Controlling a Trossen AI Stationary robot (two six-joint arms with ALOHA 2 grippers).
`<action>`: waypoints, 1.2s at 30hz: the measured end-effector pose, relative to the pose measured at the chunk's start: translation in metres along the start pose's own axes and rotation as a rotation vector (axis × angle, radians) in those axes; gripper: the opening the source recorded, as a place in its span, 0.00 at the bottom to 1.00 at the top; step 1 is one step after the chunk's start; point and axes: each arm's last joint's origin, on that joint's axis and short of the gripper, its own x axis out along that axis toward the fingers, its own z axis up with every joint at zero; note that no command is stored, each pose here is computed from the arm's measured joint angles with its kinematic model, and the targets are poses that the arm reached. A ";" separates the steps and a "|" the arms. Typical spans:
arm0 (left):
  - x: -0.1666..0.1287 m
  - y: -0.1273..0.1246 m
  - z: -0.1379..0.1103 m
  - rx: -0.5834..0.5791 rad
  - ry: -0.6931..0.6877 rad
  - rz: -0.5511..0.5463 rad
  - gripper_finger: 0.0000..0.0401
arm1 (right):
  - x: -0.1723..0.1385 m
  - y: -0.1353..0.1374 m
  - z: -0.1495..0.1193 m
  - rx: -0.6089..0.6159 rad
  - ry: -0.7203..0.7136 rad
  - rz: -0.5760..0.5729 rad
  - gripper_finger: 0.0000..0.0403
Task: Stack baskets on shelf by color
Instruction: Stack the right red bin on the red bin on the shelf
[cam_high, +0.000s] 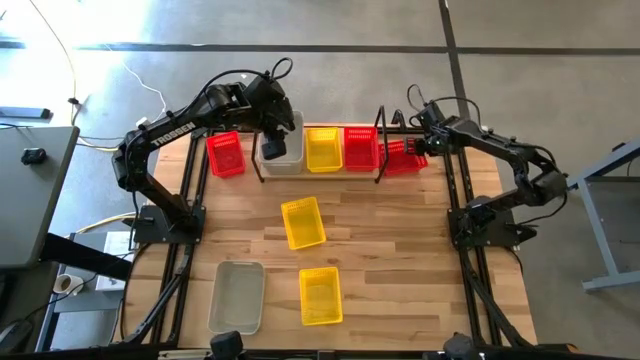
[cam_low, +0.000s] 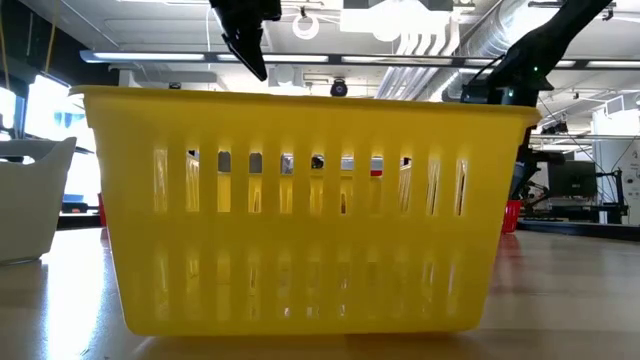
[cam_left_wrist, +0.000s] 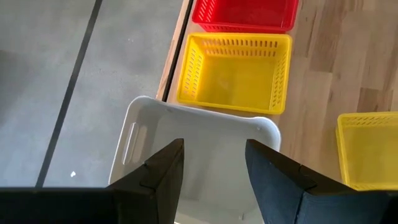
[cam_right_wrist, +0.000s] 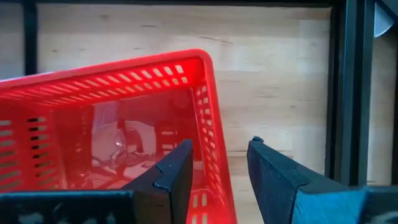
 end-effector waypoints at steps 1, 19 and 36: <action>0.000 0.000 0.000 -0.004 0.000 0.000 0.41 | 0.002 0.000 -0.001 -0.003 0.004 -0.006 0.34; 0.000 0.000 0.000 -0.011 0.000 -0.001 0.41 | 0.022 0.005 -0.003 0.024 0.037 -0.099 0.09; 0.000 0.000 0.000 -0.011 -0.002 -0.007 0.41 | -0.013 0.008 -0.005 0.158 -0.117 -0.065 0.00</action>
